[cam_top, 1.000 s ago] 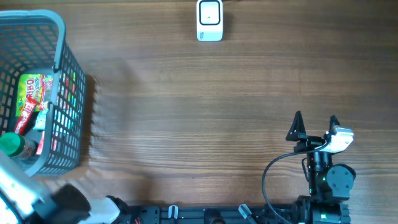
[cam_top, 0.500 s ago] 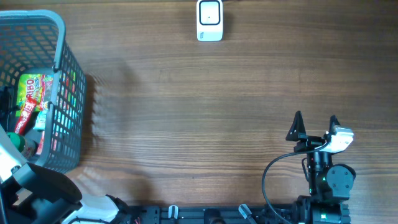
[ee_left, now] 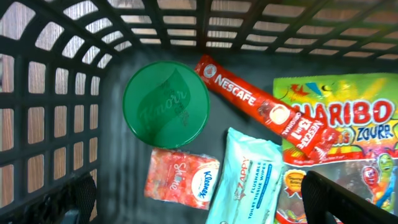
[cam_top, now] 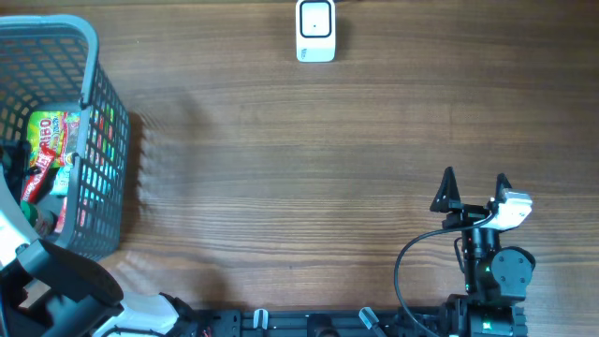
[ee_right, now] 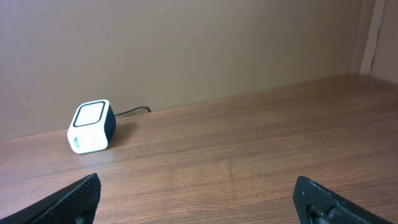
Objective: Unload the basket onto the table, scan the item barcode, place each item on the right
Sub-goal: 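Reach the left gripper into the basket and grasp the green-capped bottle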
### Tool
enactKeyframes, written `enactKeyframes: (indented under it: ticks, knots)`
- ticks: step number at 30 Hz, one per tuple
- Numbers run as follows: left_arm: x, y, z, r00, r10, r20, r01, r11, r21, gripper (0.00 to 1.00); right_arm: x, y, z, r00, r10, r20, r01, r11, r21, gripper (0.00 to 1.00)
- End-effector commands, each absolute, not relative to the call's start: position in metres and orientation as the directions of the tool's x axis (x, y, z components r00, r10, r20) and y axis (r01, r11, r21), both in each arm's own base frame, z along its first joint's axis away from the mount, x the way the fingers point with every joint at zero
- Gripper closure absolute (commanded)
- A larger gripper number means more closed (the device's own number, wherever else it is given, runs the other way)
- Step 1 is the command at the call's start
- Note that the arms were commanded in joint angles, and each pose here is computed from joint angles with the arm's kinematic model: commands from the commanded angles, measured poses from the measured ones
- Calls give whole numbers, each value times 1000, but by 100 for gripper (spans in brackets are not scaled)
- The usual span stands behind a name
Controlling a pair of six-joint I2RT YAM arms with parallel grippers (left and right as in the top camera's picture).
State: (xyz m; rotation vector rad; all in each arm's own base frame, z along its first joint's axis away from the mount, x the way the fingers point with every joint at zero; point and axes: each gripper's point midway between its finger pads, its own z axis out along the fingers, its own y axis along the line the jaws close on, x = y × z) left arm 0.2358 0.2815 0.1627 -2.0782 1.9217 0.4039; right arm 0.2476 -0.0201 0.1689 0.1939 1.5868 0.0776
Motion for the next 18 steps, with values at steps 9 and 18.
enactKeyframes:
  ticks: [9, 18]
  knots:
    - [195, 302, 156, 180, -904, -387, -978, -205, 24, 0, 248, -19, 170, -12, 160, -987, 65, 985, 159, 0]
    - [197, 313, 103, 196, -907, -373, -974, -224, 30, 0, 248, -19, 170, -12, 160, -987, 65, 985, 158, 0]
